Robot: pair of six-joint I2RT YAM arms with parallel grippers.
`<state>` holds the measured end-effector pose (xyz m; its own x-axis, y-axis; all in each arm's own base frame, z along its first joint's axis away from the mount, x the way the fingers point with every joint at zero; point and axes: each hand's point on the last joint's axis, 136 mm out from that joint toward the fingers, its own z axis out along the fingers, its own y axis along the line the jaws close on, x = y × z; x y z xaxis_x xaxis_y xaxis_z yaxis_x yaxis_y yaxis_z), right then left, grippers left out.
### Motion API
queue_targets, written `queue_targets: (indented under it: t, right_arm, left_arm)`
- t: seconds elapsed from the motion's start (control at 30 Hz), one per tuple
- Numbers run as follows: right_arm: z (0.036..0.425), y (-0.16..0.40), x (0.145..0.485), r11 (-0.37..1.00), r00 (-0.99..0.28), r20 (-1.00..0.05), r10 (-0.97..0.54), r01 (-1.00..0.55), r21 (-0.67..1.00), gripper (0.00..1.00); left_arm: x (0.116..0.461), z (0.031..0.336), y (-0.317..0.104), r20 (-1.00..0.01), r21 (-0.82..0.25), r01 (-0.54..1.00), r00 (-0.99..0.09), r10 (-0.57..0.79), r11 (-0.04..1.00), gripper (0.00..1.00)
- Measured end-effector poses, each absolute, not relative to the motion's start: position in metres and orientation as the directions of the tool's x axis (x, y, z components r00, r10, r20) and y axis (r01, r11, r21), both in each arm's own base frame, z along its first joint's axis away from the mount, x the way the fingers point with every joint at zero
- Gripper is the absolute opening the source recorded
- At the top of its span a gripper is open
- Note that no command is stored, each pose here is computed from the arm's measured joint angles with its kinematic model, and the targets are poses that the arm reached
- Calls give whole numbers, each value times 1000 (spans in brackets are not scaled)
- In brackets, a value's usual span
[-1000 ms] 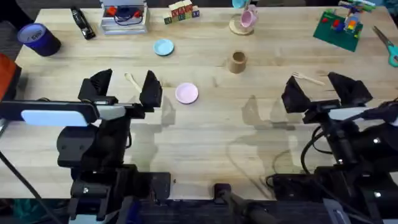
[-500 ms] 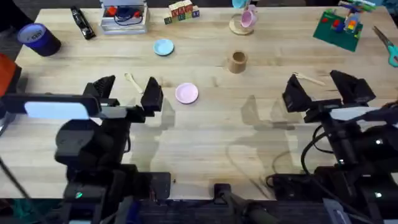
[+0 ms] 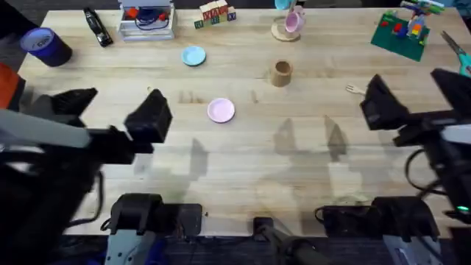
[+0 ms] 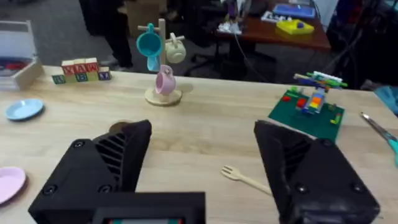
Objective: Pick up a utensil and set it on the pink plate, then put the other utensil in the container.
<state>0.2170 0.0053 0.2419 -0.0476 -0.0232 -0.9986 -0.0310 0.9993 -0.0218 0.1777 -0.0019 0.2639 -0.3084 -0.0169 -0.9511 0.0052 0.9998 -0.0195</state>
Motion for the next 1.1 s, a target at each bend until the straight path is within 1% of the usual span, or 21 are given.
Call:
queue_targets:
  t: [0.2,0.27,0.4,0.53,0.7,0.87,1.0,1.1]
  right_arm:
    - [276,1,205,1000,-117,-993,-24,-8,-23,995]
    - [283,0,202,1000,-160,-987,-24,-6,-23,995]
    - [287,0,202,1000,-273,-962,-24,-5,-24,995]
    - [288,0,205,1000,-381,-924,-25,-8,-24,995]
    - [298,0,211,1000,-459,-888,-27,-11,-25,995]
    - [305,0,214,1000,-546,-837,-28,-14,-25,995]
    - [310,0,216,1000,-612,-791,-28,-16,-24,996]
    - [313,0,217,1000,-650,-759,-29,-17,-23,996]
  left_arm:
    - [173,299,-1,-891,-38,-10,-453,-38,999,993]
    - [176,309,-1,-870,-38,-16,-492,-41,999,992]
    - [186,319,-1,-812,-36,-21,-582,-42,999,993]
    - [198,320,-1,-742,-35,-27,-669,-44,999,993]
    - [212,316,-1,-664,-32,-31,-747,-45,999,992]
    - [224,307,-1,-610,-30,-33,-791,-45,999,992]
    - [226,299,-1,-574,-29,-34,-818,-44,999,993]
    - [226,297,-1,-566,-28,-35,-823,-44,999,992]
